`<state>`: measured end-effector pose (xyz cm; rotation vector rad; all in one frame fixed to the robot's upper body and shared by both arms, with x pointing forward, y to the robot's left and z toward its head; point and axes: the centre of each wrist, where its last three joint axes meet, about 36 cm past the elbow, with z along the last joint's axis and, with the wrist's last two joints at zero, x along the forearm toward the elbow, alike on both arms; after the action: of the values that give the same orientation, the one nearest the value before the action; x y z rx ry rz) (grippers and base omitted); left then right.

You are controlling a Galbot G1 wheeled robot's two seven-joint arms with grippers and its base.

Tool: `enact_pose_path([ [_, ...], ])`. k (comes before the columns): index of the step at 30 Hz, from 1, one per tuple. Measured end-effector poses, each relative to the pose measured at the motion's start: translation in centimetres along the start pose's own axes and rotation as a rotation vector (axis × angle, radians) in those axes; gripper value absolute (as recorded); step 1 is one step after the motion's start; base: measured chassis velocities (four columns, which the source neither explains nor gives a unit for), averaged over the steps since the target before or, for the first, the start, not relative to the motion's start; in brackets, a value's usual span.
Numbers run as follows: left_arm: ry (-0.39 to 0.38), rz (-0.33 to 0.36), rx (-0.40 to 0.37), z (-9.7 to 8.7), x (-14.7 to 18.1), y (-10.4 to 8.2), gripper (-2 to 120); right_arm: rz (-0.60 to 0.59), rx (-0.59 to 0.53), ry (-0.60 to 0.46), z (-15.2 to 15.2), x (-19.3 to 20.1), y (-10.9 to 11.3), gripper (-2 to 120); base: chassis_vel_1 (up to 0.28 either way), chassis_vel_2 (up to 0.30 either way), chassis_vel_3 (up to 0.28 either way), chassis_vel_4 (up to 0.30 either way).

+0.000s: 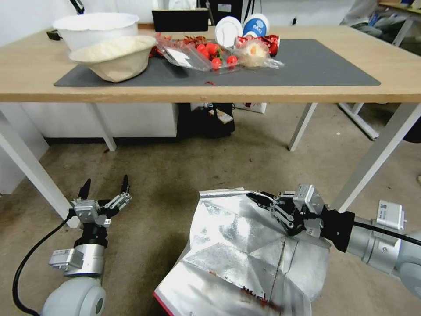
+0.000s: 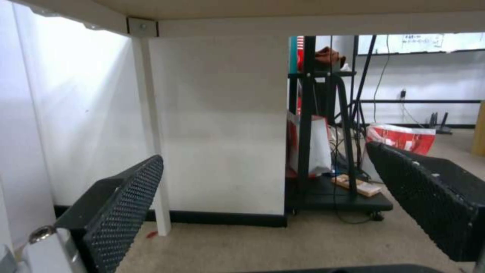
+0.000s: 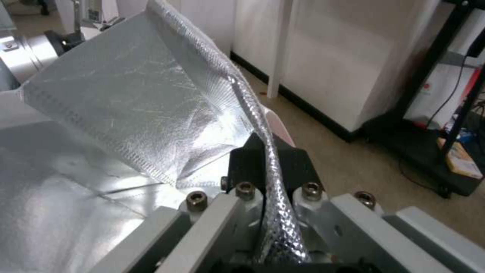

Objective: Pick up the food delivery bag from the floor and place it on the table.

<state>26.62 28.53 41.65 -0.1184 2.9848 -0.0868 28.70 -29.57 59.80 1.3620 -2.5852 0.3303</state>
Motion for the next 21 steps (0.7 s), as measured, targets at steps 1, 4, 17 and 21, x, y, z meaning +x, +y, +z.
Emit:
enact_pose_path([
  [1,0.000,0.001,-0.002,-0.1,0.1,0.0,100,-0.004,-0.001,-0.002,0.0,0.0,0.0,0,0.000,0.000,0.000,0.000],
  [4,0.000,0.003,-0.005,-0.2,0.2,0.0,100,-0.018,-0.004,-0.014,-0.1,0.0,0.0,0,0.000,0.000,0.000,0.000],
  [17,0.021,0.031,-0.034,-1.1,0.9,-0.5,100,-0.075,-0.023,-0.074,-0.2,0.0,-0.2,0,0.000,0.000,0.000,0.000],
  [21,0.041,0.046,-0.050,-1.7,1.2,-0.5,100,-0.093,-0.029,-0.089,-0.2,0.0,-0.2,0,0.000,0.000,0.000,0.000],
])
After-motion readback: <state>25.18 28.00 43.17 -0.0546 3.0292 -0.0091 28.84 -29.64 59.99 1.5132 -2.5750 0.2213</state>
